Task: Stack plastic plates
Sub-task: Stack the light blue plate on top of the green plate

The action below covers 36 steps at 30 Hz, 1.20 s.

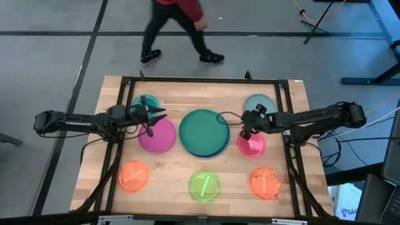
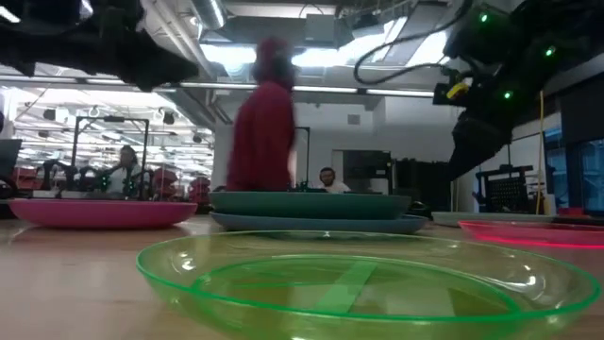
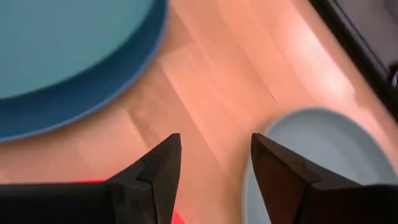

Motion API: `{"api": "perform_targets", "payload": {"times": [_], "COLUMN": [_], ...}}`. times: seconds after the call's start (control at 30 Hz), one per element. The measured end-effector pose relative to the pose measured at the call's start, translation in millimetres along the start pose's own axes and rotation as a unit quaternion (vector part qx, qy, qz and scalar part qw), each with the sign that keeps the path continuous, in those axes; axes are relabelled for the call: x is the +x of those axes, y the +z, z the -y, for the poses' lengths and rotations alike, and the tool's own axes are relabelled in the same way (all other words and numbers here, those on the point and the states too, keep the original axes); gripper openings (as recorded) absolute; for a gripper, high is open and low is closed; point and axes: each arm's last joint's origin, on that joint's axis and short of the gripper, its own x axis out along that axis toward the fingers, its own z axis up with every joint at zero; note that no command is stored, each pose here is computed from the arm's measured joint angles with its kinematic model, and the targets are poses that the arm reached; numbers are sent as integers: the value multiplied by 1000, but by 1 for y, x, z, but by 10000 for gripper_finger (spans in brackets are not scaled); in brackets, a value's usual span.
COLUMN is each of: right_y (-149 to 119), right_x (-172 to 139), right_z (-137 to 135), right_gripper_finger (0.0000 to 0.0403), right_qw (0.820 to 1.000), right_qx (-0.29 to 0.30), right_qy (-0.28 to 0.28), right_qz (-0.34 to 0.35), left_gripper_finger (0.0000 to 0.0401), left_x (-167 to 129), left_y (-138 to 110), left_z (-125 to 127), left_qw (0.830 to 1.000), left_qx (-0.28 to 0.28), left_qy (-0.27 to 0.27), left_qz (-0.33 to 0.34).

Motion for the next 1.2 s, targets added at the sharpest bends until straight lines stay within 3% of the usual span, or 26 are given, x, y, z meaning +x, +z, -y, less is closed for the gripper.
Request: {"api": "perform_targets", "payload": {"times": [0.33,0.7,0.93,1.07,1.2], "right_y": [-8,-25,-37,-38,-38], "right_x": [23,47,64,70,71], "right_z": [31,54,58,56,55], "right_gripper_finger": [183,183,182,150,80], "right_qw": [995,988,987,988,991], "right_qx": [82,148,150,137,119], "right_qy": [-11,-21,-15,-14,-3], "right_qz": [-50,-45,-57,-66,-65], "left_gripper_finger": [106,105,105,105,105], "left_x": [19,22,22,22,22], "left_y": [-4,-6,-6,-6,-6], "left_z": [4,5,5,5,5], "left_qw": [997,997,997,997,997], "left_qx": [3,8,9,10,10], "left_qy": [-5,0,3,4,4], "left_qz": [-75,-80,-80,-80,-80]}}
